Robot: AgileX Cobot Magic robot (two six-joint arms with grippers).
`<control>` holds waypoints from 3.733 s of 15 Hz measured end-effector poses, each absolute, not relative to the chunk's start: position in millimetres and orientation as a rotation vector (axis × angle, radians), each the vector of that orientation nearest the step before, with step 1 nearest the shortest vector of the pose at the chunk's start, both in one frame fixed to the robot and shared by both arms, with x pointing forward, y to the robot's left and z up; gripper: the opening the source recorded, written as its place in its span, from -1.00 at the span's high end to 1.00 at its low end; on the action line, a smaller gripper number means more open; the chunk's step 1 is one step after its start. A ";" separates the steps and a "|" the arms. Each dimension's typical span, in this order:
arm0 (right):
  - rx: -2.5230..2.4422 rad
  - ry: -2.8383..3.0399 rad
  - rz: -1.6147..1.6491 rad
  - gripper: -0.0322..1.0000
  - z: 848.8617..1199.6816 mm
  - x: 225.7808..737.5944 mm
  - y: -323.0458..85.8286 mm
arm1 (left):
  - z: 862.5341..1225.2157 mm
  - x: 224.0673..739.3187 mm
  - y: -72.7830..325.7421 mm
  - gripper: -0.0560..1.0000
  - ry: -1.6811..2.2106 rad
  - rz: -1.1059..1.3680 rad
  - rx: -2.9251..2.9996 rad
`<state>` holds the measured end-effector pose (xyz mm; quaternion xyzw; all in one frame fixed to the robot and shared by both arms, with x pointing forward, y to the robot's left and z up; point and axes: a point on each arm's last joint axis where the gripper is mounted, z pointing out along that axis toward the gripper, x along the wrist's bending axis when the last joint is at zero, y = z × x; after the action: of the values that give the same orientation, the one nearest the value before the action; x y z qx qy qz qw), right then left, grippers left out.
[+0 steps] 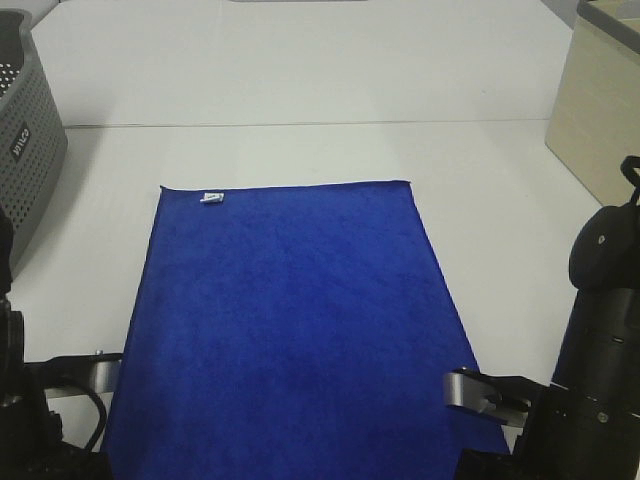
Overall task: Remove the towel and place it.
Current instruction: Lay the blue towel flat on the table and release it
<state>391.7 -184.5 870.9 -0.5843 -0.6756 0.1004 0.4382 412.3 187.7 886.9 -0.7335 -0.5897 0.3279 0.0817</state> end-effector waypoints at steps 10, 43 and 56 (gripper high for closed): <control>-1.419 -1.686 0.289 0.44 871.8 388.2 -187.6 | 887.9 410.1 190.2 0.74 -1.719 0.981 -2.180; -1.755 -2.238 -0.479 -0.28 1017.2 645.1 -205.5 | 993.2 657.4 240.4 -0.23 -2.293 0.078 -2.452; -1.787 -2.329 -0.406 -0.28 933.9 718.7 -203.6 | 917.9 741.3 240.7 -0.23 -2.305 0.106 -2.464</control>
<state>718.7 -203.6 933.9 -0.6007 -0.7827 -0.1366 0.0890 741.3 240.7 917.9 -0.7250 -0.6781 0.0311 -0.1169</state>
